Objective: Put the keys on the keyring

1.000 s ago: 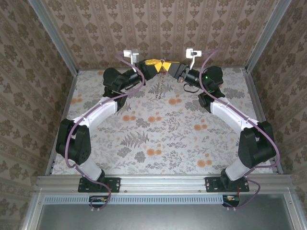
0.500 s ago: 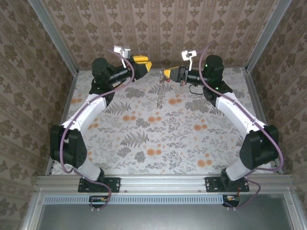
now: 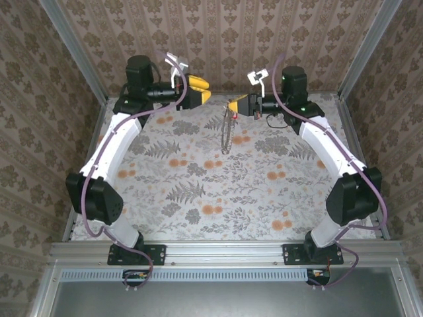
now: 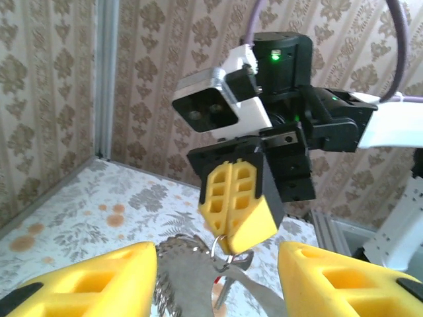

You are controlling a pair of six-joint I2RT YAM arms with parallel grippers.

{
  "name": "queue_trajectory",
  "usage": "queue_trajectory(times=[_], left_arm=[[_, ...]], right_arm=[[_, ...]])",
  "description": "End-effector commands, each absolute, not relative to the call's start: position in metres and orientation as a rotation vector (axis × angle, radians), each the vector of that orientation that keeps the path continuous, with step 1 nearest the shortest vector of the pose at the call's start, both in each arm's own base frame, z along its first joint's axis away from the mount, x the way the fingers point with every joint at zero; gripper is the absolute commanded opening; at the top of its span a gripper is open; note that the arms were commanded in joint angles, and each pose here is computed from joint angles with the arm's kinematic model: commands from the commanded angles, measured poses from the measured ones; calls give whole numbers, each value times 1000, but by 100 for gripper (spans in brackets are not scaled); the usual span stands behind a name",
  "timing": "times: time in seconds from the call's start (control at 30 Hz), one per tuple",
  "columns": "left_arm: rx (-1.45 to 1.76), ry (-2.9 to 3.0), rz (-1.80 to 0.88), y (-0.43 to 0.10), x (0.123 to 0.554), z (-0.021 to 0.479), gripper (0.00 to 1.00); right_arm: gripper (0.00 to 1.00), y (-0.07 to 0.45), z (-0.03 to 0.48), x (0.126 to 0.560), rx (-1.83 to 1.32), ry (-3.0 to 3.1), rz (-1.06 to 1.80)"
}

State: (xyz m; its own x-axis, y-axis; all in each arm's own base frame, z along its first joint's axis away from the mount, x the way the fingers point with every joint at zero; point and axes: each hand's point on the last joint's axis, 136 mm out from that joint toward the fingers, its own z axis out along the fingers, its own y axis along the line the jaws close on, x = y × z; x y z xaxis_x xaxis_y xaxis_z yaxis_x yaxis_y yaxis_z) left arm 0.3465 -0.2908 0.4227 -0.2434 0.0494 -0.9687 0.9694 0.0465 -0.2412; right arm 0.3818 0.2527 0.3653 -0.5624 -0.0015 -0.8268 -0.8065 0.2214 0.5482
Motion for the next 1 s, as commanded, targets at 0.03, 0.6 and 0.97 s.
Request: queue_trajectory(times=[0.03, 0.6, 0.97], left_arm=[[1155, 1487, -1450, -294, 340, 406, 52], [1213, 1532, -1547, -320, 336, 382, 41], [1224, 1551, -1556, -331, 335, 373, 40]], right_arm=[[0, 254, 369, 379, -794, 1747, 1443], [0, 259, 360, 378, -791, 1756, 1467], [0, 259, 362, 376, -799, 1747, 1468]])
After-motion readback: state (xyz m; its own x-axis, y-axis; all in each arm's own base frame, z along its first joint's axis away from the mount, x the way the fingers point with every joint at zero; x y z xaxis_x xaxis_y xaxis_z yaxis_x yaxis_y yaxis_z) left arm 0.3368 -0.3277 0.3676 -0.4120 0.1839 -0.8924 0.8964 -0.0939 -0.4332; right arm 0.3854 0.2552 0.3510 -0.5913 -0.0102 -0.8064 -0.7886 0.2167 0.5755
